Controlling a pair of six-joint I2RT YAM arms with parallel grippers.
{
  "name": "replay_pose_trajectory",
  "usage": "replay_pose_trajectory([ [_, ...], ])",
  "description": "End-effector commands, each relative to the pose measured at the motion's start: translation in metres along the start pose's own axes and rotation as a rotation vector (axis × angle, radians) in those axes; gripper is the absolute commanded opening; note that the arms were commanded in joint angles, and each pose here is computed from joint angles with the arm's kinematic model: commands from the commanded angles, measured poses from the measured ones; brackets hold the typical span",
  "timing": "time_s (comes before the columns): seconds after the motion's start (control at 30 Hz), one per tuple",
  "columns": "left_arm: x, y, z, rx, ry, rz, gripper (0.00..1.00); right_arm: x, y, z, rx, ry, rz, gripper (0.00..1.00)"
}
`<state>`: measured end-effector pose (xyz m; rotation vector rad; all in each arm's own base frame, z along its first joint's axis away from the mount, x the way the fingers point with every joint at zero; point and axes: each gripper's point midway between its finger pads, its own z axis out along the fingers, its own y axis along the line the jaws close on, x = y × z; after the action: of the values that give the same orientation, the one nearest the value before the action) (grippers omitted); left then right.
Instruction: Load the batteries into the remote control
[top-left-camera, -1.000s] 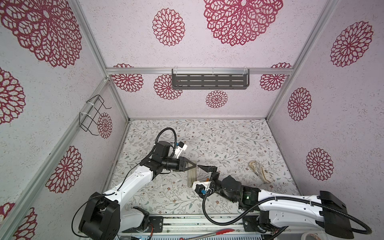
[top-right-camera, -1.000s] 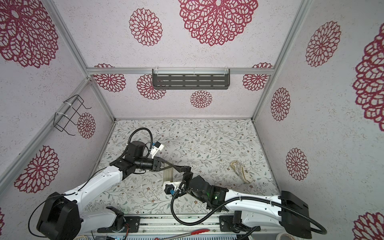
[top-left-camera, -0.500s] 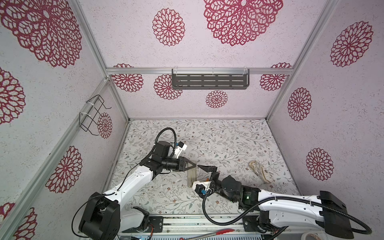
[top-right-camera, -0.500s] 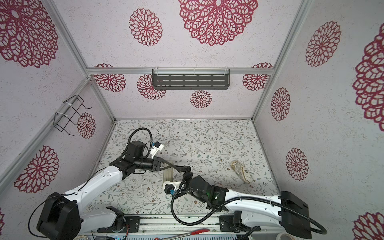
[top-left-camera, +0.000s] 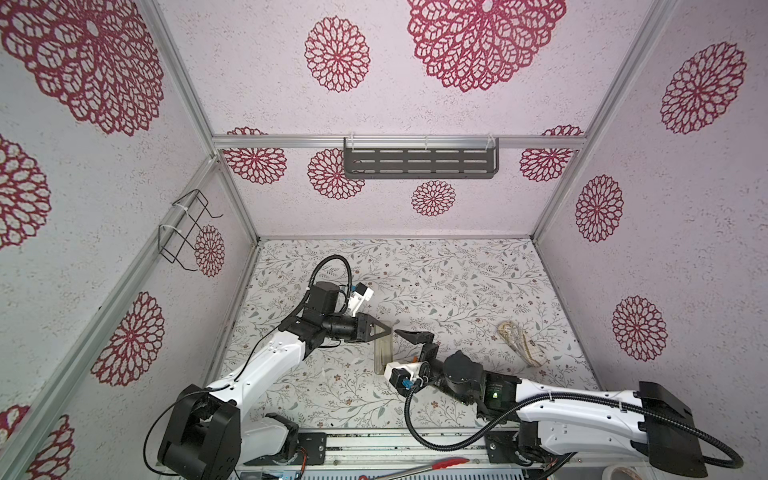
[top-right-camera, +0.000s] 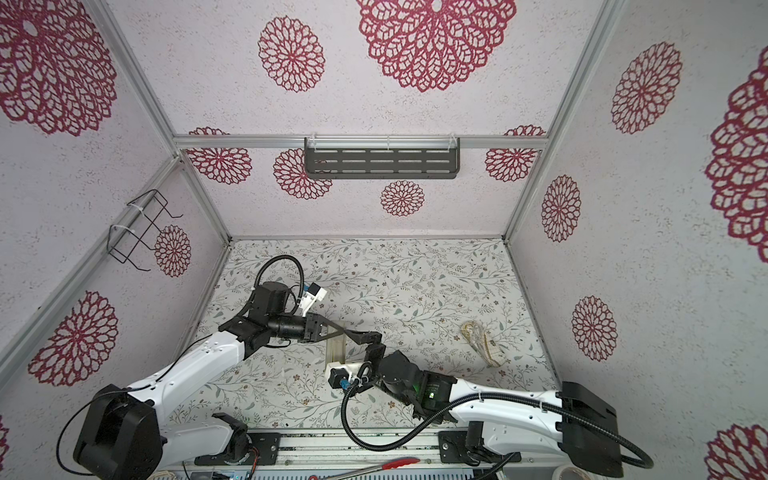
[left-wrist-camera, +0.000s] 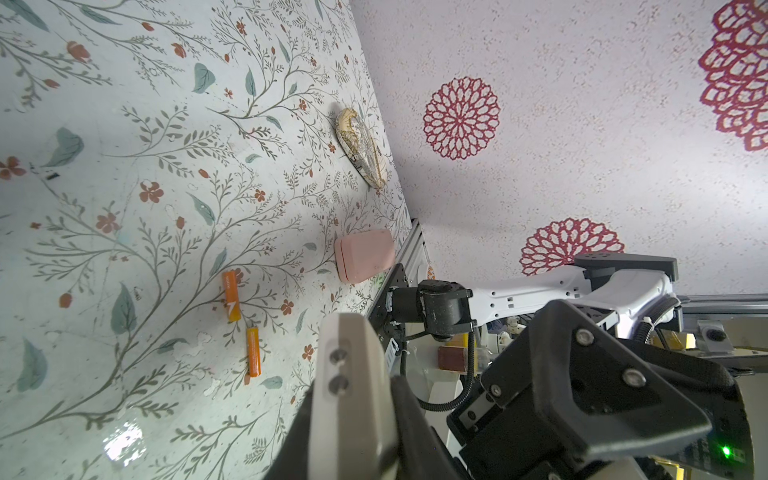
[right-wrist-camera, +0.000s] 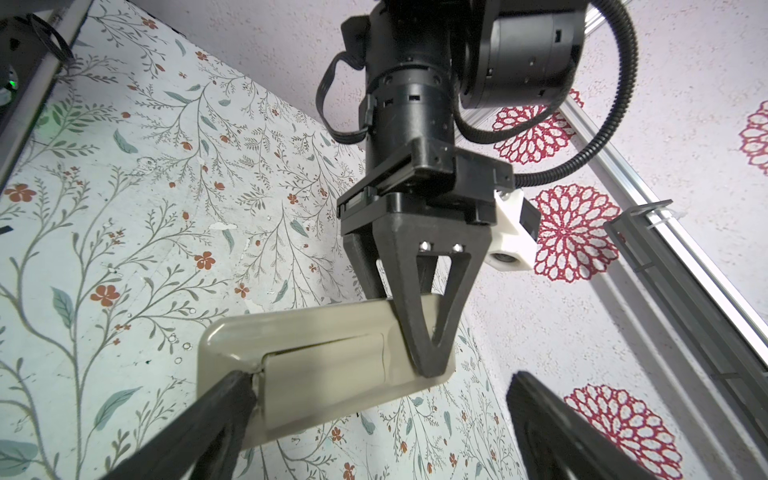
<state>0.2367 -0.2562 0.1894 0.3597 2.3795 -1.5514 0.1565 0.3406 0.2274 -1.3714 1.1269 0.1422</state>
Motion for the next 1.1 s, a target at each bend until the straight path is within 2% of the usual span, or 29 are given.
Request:
replay_pose_trajectory([
  [0.0,0.001,-0.007,-0.004,0.024,0.012,-0.003,0.0,-0.008,-0.015,-0.001,0.061,-0.029,0.006,0.99],
  [1.07,-0.007,-0.008,-0.01,0.026,-0.023,0.01,0.0,-0.006,-0.004,0.0,0.012,-0.032,-0.01,0.99],
])
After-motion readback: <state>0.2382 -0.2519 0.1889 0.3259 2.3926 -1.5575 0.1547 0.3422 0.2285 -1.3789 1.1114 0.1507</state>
